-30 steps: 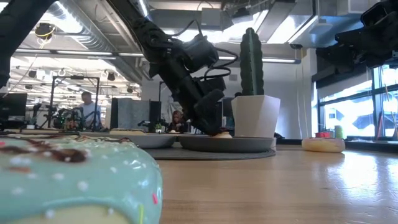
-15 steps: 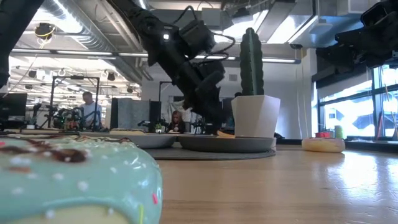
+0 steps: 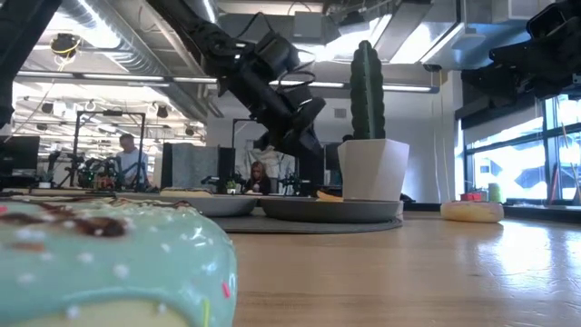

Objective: Pick & Place donuts
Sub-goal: Put the large purple donut on the light gray plate

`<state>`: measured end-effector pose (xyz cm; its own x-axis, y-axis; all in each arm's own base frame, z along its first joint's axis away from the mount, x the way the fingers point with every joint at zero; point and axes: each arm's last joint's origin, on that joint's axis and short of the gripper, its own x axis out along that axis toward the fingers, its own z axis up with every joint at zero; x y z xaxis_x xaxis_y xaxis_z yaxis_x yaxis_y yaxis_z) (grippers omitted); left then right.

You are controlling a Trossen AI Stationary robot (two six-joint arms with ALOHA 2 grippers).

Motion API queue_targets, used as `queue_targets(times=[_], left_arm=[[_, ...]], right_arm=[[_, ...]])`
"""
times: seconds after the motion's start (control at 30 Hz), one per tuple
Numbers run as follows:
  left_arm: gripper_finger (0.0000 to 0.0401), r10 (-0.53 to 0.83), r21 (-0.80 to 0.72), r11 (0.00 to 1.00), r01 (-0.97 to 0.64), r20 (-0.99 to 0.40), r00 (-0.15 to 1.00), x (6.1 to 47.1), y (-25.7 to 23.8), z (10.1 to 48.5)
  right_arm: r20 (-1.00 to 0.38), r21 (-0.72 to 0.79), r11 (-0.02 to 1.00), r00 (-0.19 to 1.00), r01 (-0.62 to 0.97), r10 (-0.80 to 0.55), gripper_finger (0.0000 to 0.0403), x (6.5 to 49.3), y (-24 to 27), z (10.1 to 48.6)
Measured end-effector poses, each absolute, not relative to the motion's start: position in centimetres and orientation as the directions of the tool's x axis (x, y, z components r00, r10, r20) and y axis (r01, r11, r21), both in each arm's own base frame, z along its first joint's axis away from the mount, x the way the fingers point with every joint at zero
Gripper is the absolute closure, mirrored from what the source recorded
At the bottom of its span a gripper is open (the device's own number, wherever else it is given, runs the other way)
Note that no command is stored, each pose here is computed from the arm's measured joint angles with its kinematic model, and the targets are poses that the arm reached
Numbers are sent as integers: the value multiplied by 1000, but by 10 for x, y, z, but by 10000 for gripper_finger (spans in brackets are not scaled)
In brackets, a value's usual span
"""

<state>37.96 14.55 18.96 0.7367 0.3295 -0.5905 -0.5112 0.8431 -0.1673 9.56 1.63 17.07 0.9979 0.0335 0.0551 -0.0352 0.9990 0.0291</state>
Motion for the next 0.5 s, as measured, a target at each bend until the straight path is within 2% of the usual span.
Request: queue_targets(times=[0.07, 0.33, 0.47, 0.5], left_arm=[[269, 308, -205, 839, -504, -585, 750, 379, 149, 190], [273, 274, -196, 864, -463, -590, 760, 378, 149, 189], [272, 250, -205, 873, -442, -589, 768, 379, 148, 190], [272, 240, -200, 882, -427, -588, 772, 378, 148, 191]], right_arm=[[55, 27, 999, 998, -35, 34, 144, 96, 16, 171], [55, 41, 999, 998, -34, 32, 144, 96, 16, 171], [62, 300, 951, 993, 73, -96, 144, 96, 13, 172], [58, 325, 941, 991, 96, -121, 144, 96, 12, 171]])
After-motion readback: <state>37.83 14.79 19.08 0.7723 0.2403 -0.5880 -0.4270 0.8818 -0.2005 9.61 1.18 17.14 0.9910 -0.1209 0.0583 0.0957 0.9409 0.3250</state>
